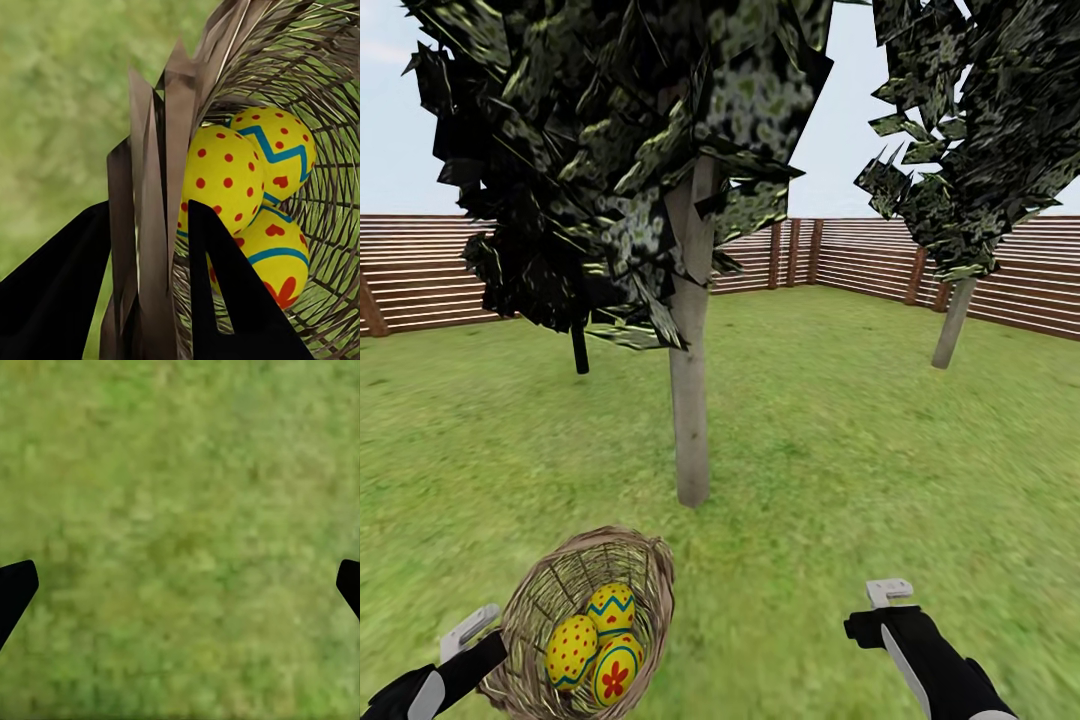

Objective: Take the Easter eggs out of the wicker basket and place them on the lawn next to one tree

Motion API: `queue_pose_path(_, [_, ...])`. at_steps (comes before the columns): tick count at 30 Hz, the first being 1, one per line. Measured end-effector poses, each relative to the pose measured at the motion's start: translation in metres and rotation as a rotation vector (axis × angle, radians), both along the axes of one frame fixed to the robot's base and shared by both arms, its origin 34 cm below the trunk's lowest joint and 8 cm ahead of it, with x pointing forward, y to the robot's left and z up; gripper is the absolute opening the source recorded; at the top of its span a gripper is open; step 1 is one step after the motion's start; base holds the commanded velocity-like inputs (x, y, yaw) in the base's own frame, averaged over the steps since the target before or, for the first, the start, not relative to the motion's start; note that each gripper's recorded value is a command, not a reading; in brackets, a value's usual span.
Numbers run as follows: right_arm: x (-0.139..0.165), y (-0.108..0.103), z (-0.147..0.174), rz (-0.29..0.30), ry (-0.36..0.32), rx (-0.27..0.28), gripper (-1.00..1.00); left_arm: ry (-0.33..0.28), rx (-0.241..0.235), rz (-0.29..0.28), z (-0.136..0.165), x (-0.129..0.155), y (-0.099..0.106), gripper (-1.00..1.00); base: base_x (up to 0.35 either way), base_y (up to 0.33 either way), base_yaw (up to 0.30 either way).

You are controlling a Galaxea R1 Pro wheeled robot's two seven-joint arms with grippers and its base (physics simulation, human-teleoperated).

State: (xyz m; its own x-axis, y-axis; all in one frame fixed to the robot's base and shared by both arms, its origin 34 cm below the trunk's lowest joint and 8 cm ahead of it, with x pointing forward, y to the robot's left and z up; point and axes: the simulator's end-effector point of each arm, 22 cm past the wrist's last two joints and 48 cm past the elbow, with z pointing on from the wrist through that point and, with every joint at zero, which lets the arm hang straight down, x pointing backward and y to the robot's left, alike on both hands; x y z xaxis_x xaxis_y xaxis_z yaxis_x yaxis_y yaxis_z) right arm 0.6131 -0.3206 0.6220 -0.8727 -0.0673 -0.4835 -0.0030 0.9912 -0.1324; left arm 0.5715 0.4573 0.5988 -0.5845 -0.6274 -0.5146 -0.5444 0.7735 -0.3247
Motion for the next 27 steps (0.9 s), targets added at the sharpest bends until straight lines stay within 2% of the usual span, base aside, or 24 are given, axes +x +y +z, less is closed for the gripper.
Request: queue_pose_path(27, [-0.004, 0.004, -0.049, 0.002, 0.001, 0.004, 1.00, -0.001, 0.000, 0.000, -0.048, -0.003, 0.000, -1.00, 0.000, 0.000, 0.000])
